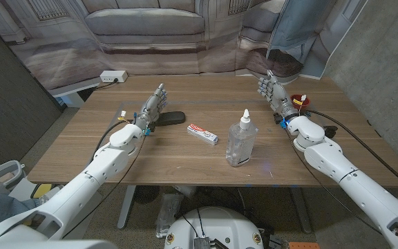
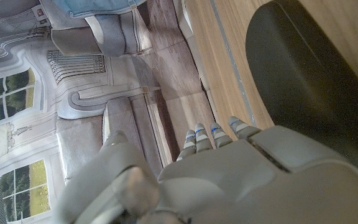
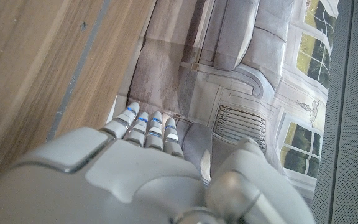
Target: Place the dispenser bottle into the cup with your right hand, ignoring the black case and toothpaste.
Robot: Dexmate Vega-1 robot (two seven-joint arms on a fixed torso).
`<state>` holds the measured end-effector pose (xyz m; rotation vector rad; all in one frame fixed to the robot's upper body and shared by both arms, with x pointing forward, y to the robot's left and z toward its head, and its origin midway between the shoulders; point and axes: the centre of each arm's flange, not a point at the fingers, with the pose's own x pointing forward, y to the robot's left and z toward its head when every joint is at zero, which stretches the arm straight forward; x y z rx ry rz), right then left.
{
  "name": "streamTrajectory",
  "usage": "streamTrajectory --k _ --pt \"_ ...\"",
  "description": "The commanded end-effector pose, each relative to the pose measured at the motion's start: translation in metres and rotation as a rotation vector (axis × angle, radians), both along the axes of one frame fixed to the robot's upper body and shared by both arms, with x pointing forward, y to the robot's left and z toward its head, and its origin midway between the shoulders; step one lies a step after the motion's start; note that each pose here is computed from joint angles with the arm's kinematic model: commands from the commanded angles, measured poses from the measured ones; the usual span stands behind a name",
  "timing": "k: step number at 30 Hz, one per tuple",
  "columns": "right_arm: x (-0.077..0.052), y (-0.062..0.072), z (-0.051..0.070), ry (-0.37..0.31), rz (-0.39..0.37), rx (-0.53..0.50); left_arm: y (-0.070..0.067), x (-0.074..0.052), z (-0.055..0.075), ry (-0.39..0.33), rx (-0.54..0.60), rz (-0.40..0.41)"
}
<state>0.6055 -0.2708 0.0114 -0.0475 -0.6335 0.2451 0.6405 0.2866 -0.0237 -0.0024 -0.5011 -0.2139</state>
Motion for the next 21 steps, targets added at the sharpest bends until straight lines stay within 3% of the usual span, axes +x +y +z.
streamTrajectory --k 1,21 --pt "-0.013 0.001 0.004 0.003 0.017 -0.014 -0.002 0.003 0.002 0.006 0.007 -0.019" --pt "-0.038 -0.003 0.008 -0.024 -0.004 -0.029 -0.002 0.008 -0.009 0.027 -0.005 -0.035"
